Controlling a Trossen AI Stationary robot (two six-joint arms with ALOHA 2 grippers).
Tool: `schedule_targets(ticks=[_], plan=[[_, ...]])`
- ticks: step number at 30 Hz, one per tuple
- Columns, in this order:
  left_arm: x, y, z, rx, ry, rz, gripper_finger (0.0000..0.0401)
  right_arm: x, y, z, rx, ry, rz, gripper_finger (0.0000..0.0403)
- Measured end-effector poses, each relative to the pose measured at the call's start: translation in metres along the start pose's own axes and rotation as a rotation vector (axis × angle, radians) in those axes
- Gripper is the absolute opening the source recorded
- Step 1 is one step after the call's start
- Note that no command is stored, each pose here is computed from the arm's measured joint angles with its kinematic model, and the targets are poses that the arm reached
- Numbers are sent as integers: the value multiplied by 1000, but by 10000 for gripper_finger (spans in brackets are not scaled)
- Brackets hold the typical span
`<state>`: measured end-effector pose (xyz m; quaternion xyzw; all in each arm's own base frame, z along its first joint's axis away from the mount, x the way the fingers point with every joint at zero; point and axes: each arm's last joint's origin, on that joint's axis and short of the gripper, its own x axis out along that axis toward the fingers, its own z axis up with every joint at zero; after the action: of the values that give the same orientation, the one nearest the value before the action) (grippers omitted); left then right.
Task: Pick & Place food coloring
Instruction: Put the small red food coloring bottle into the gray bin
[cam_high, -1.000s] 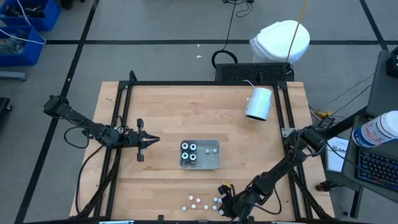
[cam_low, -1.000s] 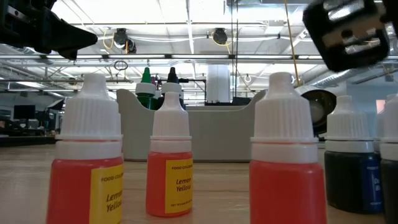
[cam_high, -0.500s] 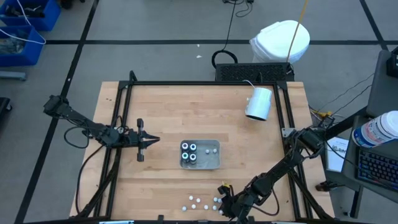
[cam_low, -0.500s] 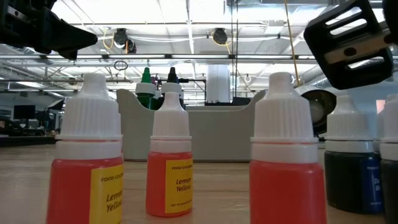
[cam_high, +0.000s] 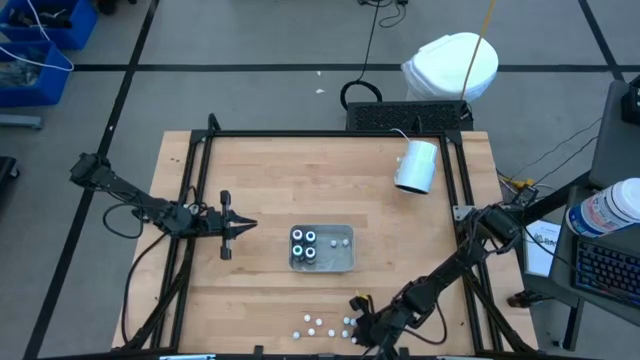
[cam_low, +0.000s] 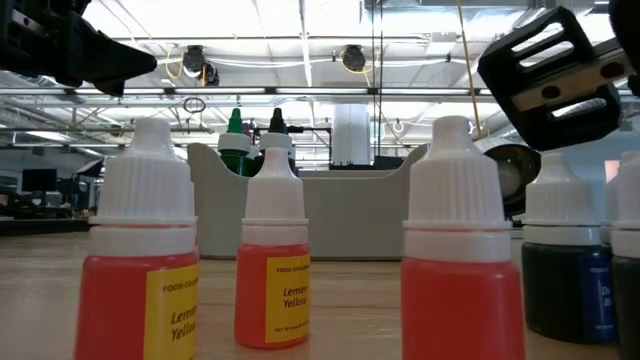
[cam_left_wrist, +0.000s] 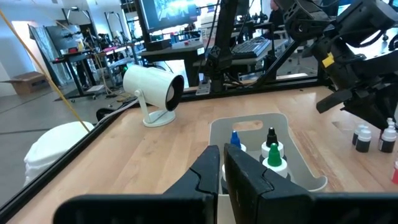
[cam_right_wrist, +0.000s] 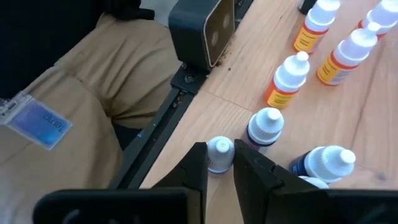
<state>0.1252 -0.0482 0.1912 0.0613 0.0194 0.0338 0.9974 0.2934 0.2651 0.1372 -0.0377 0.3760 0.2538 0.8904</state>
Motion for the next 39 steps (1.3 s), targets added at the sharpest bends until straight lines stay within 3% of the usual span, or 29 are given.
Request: schedule_targets(ticks=[11, 14, 19, 22, 32, 39], plan=[[0, 0, -1, 12, 5, 0, 33, -38, 1, 32, -70, -142, 24, 47], [0, 0, -1, 22, 5, 0, 33, -60, -9, 43, -92, -171, -87, 47], [0, 0, -1, 9, 5, 0, 33, -95, -36, 57, -87, -204, -373, 46], [0, 0, -1, 2, 5, 0, 33, -108, -56, 63, -70, -212, -454, 46], [0, 0, -1, 20, 9, -1, 33, -109, -114, 58, -3, -106, -576, 49], [0, 0, -2, 28, 18, -2, 33, -90, -129, 47, 172, -72, -603, 50]])
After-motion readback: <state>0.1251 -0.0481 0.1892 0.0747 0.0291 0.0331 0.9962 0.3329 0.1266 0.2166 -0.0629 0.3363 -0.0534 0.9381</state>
